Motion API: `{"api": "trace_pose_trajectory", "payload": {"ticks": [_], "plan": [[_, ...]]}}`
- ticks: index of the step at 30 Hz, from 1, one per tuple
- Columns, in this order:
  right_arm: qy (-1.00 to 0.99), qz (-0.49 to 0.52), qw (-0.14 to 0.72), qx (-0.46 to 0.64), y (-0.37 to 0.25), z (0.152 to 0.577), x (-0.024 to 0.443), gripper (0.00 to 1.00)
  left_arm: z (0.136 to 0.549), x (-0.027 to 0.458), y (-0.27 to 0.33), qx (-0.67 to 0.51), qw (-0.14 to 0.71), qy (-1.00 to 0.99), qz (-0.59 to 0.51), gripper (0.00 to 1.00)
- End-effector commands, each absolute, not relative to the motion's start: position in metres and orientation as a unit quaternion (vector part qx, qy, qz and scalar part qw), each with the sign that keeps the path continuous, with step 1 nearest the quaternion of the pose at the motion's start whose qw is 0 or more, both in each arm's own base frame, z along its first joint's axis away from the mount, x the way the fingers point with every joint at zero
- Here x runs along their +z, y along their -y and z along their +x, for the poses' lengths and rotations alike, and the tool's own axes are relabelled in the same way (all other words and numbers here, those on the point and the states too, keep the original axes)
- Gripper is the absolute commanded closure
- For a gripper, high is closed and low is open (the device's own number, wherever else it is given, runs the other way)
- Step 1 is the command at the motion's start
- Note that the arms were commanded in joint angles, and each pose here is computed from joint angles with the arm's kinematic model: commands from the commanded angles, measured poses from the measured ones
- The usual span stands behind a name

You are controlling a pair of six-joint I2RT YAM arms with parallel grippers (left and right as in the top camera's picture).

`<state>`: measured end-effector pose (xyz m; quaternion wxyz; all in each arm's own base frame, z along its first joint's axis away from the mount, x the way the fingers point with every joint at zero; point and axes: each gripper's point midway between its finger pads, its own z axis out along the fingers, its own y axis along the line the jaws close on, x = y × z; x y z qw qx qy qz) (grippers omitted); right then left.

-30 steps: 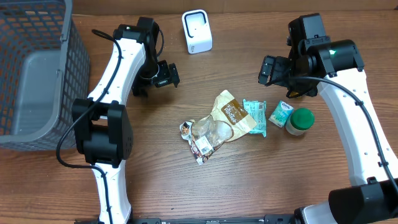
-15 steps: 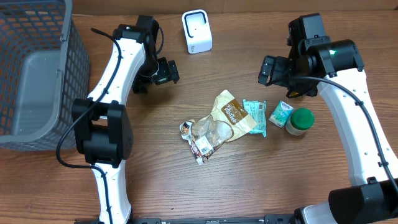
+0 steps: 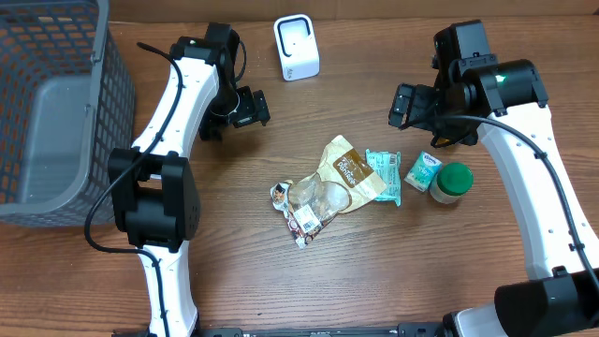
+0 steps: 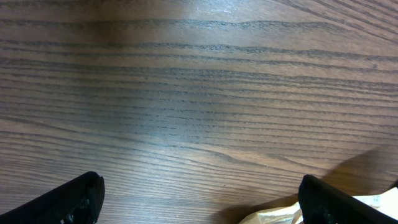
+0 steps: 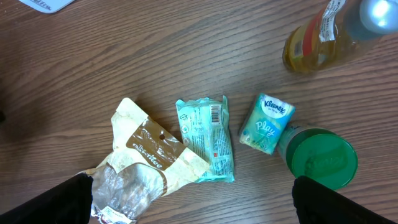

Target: Scan the item barcode

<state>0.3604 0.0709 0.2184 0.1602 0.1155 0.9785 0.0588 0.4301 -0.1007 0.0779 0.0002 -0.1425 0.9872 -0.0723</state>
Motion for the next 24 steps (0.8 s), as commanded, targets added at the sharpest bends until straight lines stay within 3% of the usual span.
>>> {"api": "trace_pose_trajectory", "payload": {"ticks": [1,14,24], "plan": [[-0.977,0.112,0.171,0.063,-0.072,0.360,0.226,0.00,0.434,0.091,0.103,-0.071,0.020,-0.989,-0.130,0.00],[-0.976,0.107,0.178,0.066,-0.075,0.358,0.231,0.00,0.434,0.091,0.103,-0.071,0.020,-0.989,-0.130,0.00],[-0.963,0.093,0.238,0.089,-0.080,0.338,0.276,0.00,0.434,0.091,0.103,-0.071,0.020,-0.989,-0.130,0.00]]}}
